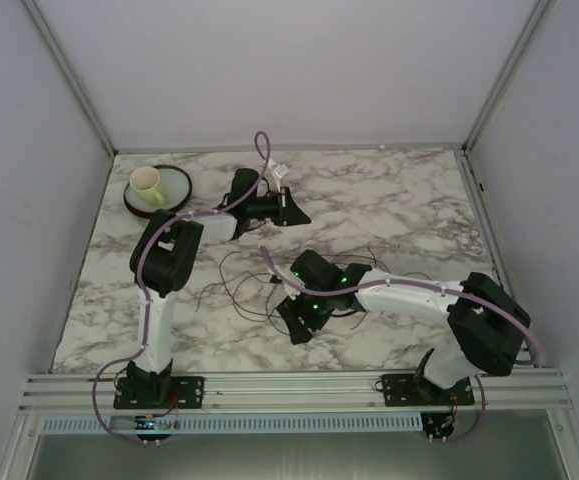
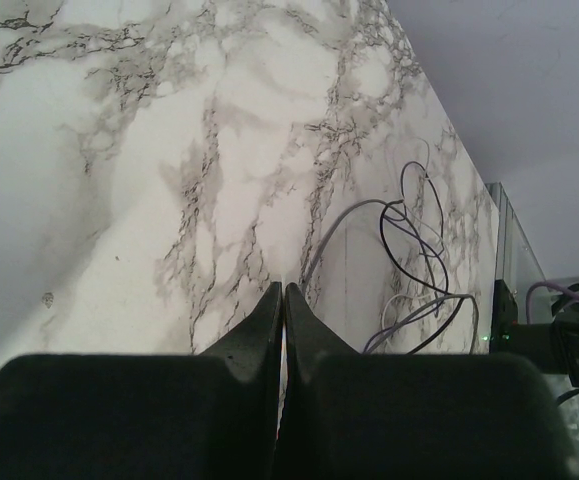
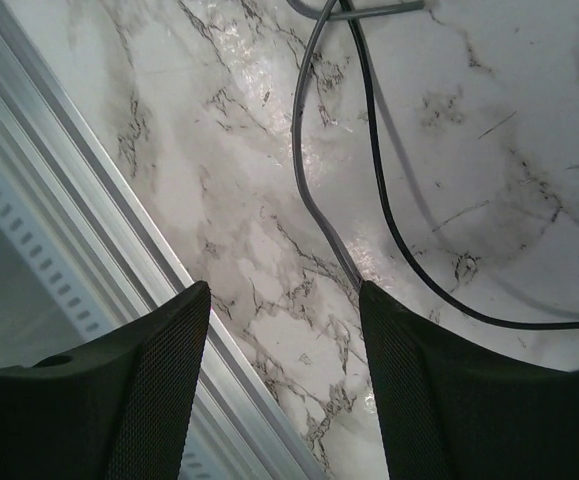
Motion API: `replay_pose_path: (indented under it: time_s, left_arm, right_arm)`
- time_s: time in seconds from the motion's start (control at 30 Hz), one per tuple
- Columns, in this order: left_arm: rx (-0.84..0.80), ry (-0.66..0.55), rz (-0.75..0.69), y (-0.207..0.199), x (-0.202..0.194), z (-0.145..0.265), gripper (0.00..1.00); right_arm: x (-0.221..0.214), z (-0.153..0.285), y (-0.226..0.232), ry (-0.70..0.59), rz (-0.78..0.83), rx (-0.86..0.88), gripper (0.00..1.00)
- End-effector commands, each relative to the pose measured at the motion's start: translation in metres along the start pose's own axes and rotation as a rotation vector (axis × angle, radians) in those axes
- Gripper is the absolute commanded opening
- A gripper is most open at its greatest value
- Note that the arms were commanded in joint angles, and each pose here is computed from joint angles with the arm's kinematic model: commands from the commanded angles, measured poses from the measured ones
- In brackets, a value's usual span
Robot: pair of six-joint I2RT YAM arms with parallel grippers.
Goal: Zip-tie the wires
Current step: Adjust the cable at the center of the board.
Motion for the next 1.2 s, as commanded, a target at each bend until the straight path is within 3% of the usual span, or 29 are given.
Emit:
replay_pose_path:
  time_s: [0.0,0.27,0.53,0.87,1.17]
  left_arm:
    - [-0.039,-0.058,-0.082,-0.02,0.022,0.003,0.0]
    - [-0.031,-0.054,-0.082,-0.019,0.024,0.002,0.0]
    - [-0.011,-0.036,-0.058,-0.008,0.019,-0.002,0.0]
    - [0.009,0.024,-0.039,0.002,0.009,-0.005,0.0]
    - [0.027,0.052,-0.04,0.007,0.011,-0.008,0.0]
  right_arm:
    - [0.014,-0.001,0.006,0.018,0.058,0.019,0.6]
    - [0.028,-0.02,0.002,0.131,0.182,0.02,0.54]
    - [0.035,-0.042,0.005,0.162,0.277,0.049,0.54]
    - [0.057,-0.07,0.005,0.063,0.376,0.061,0.54]
    - [0.09,-0.095,-0.009,-0.052,0.464,-0.042,0.58]
Point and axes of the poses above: each gripper's point midway between its finger pads, its own z axis back along the fingers, its own y axis along the line the jaws close on, x = y × z, the point moved 8 cm from there along z, back along the fingers, and after that the axes turned 1 degree about z, right-handed, at the moved point
